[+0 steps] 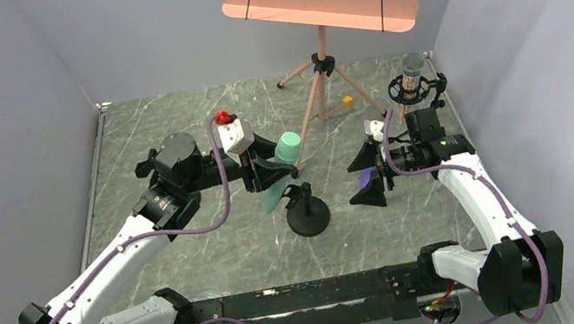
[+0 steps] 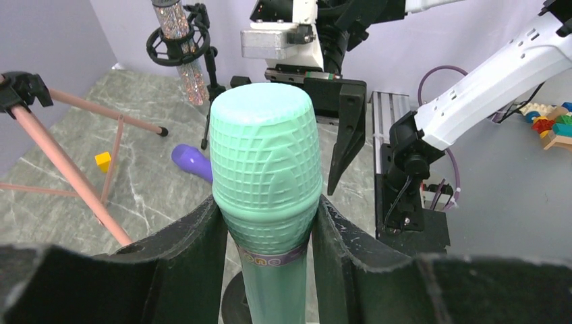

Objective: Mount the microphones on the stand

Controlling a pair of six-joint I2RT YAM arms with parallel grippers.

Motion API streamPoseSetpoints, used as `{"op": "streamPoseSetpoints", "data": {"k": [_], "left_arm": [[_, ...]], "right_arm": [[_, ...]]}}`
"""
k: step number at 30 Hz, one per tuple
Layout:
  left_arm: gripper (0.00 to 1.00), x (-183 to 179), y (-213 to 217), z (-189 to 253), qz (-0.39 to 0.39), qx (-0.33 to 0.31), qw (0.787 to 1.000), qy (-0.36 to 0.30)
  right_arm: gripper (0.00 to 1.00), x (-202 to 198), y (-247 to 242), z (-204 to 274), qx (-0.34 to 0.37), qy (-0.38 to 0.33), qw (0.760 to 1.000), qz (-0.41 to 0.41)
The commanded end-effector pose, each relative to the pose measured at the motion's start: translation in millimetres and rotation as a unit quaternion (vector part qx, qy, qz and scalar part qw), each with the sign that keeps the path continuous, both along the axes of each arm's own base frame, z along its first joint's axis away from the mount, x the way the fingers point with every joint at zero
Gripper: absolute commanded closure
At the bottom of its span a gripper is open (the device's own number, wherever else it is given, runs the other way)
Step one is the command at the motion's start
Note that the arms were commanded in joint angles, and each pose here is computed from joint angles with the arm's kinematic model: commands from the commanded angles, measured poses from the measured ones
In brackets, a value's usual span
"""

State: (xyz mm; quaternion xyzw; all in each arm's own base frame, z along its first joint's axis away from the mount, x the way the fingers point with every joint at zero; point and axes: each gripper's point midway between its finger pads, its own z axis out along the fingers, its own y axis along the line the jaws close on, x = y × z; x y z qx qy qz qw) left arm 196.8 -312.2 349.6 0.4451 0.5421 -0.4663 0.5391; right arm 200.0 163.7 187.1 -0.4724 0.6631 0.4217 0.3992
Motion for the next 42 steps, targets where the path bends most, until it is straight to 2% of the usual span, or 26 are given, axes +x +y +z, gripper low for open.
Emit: {"op": "streamPoseSetpoints", "data": {"k": [1, 4, 9, 14, 16, 25, 35, 38, 42], "left_arm": [[1.0, -9, -1, 51, -0.019, -0.055, 0.997, -0.058], [1.0, -17, 0, 70, -0.033, -0.08, 0.995, -0.051], [1.0, -26, -8, 95, -0.072, -0.106, 0.991, -0.03], [1.0, -20, -18, 99, -0.075, -0.102, 0.992, -0.022], [1.0, -19, -21, 104, -0.078, -0.109, 0.991, -0.021], [1.0, -20, -40, 128, -0.09, -0.142, 0.986, -0.011], [1.0, -11, -59, 132, -0.08, -0.151, 0.985, -0.013], [1.0, -8, -63, 129, -0.068, -0.149, 0.986, -0.014], [1.0, -6, -65, 129, -0.057, -0.151, 0.987, -0.017]], "right_arm": [[0.0, -4, 8, 29, 0.034, -0.055, 0.997, 0.034], [0.0, -4, 13, 49, 0.058, -0.075, 0.994, 0.05], [0.0, 12, 22, 139, 0.099, -0.133, 0.984, 0.069], [0.0, 19, 28, 214, 0.149, -0.116, 0.979, 0.07], [0.0, 18, 32, 230, 0.165, -0.096, 0.979, 0.07], [0.0, -2, 73, 226, 0.199, -0.042, 0.973, 0.109], [0.02, -10, 87, 218, 0.215, 0.002, 0.971, 0.109], [0.05, -10, 88, 218, 0.228, 0.016, 0.968, 0.102], [0.21, -9, 90, 216, 0.232, 0.022, 0.967, 0.101]]}}
